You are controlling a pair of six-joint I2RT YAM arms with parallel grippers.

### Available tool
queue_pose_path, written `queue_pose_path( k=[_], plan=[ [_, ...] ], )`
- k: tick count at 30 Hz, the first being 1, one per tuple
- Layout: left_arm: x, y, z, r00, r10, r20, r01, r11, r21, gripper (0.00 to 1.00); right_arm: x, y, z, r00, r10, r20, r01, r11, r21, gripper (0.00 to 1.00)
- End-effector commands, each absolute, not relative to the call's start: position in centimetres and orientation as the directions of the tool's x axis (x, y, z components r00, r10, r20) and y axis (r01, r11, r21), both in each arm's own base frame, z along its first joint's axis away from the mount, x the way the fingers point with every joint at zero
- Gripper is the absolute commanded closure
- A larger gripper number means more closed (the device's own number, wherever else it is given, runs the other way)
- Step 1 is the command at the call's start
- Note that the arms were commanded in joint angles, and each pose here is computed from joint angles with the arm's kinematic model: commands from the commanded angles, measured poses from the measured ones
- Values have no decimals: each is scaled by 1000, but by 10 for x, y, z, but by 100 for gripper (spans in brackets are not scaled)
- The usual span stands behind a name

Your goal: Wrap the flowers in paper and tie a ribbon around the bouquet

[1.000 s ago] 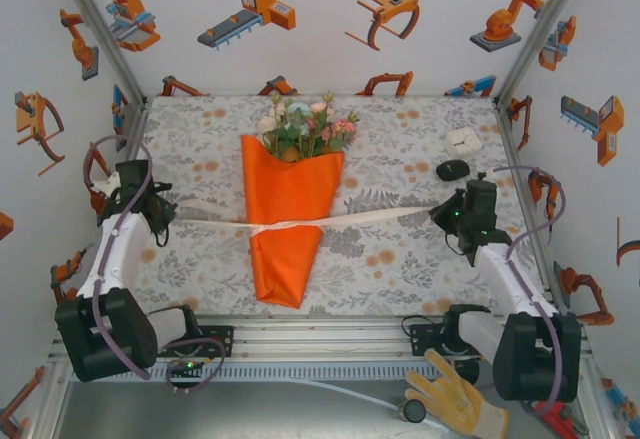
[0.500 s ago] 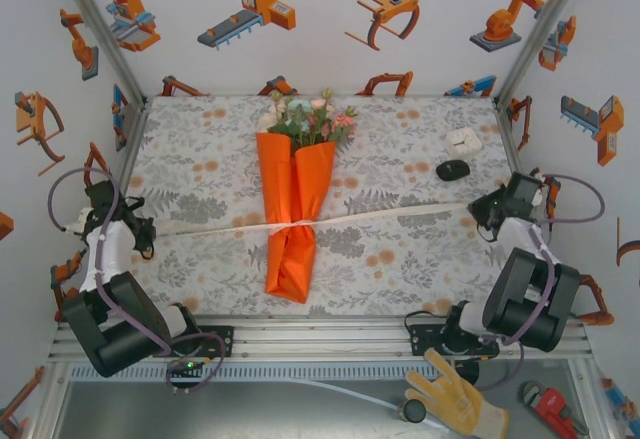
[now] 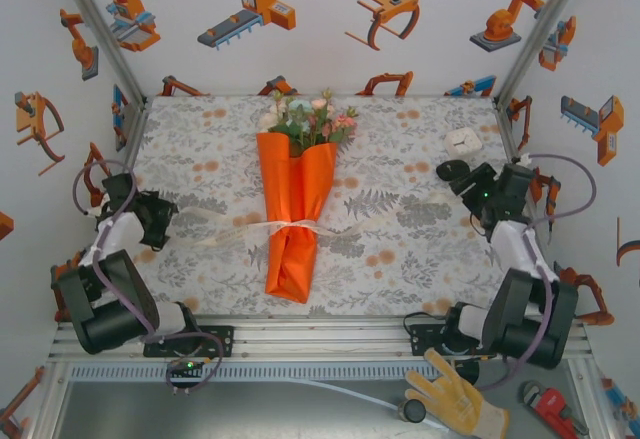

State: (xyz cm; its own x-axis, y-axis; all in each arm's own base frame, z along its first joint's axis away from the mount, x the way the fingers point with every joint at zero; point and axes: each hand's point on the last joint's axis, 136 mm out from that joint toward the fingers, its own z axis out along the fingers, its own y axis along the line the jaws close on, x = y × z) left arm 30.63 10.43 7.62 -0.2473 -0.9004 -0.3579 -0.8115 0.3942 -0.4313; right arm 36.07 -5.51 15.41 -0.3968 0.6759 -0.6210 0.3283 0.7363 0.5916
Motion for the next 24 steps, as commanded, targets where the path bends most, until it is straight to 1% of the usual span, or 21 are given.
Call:
queue_pose_path(
  k=[1, 2, 3, 4, 5, 6, 7, 8, 9, 11, 13, 15, 17, 18, 21, 24],
  plan=[
    [327, 78, 155, -336, -800, -498, -624, 585, -519, 33, 360, -10, 209, -383, 524, -761, 94, 841, 532, 41],
    [333, 62, 177, -382, -734, -561, -528, 672, -519, 33, 358, 16, 220, -391, 438, -810, -10, 877, 480, 41],
    [339, 37, 200, -447, -617, -648, -395, 786, -476, 32, 355, 44, 226, -398, 336, -854, -110, 906, 408, 41],
    [341, 10, 219, -501, -474, -723, -254, 880, -401, 31, 350, 71, 230, -404, 237, -883, -210, 916, 342, 41],
    [341, -16, 233, -540, -332, -774, -102, 938, -331, 30, 344, 96, 231, -405, 148, -902, -315, 904, 290, 41],
    [336, -49, 242, -570, -158, -806, 98, 961, -258, 28, 336, 126, 228, -395, 46, -917, -439, 868, 232, 42],
    [327, -77, 244, -576, -18, -817, 258, 945, -203, 26, 326, 151, 223, -379, -41, -925, -533, 826, 182, 42],
    [314, -102, 238, -563, 147, -813, 423, 897, -130, 26, 314, 177, 214, -350, -154, -924, -632, 767, 112, 42],
    [302, -116, 227, -548, 288, -786, 525, 849, -55, 26, 298, 204, 201, -318, -273, -908, -723, 690, 46, 42],
    [283, -125, 202, -533, 465, -707, 640, 768, 23, 26, 272, 240, 170, -276, -463, -843, -838, 545, -25, 41],
    [275, -126, 176, -501, 572, -649, 703, 707, 80, 26, 260, 261, 144, -236, -587, -774, -896, 441, -61, 41],
    [275, -130, 159, -421, 643, -640, 747, 646, 157, 24, 257, 277, 125, -189, -653, -734, -930, 358, -79, 41],
    [281, -131, 148, -405, 652, -641, 765, 626, 154, 23, 254, 291, 113, -161, -666, -728, -955, 290, -54, 41],
    [283, -131, 145, -435, 646, -628, 768, 630, 116, 23, 254, 298, 108, -158, -665, -730, -964, 265, -33, 41],
    [283, -145, 126, -496, 614, -614, 782, 623, -8, 23, 257, 311, 84, -186, -688, -702, -971, 238, 23, 41],
    [289, -151, 99, -554, 601, -577, 757, 652, -48, 22, 271, 311, 63, -209, -726, -656, -960, 279, -3, 43]
  ],
)
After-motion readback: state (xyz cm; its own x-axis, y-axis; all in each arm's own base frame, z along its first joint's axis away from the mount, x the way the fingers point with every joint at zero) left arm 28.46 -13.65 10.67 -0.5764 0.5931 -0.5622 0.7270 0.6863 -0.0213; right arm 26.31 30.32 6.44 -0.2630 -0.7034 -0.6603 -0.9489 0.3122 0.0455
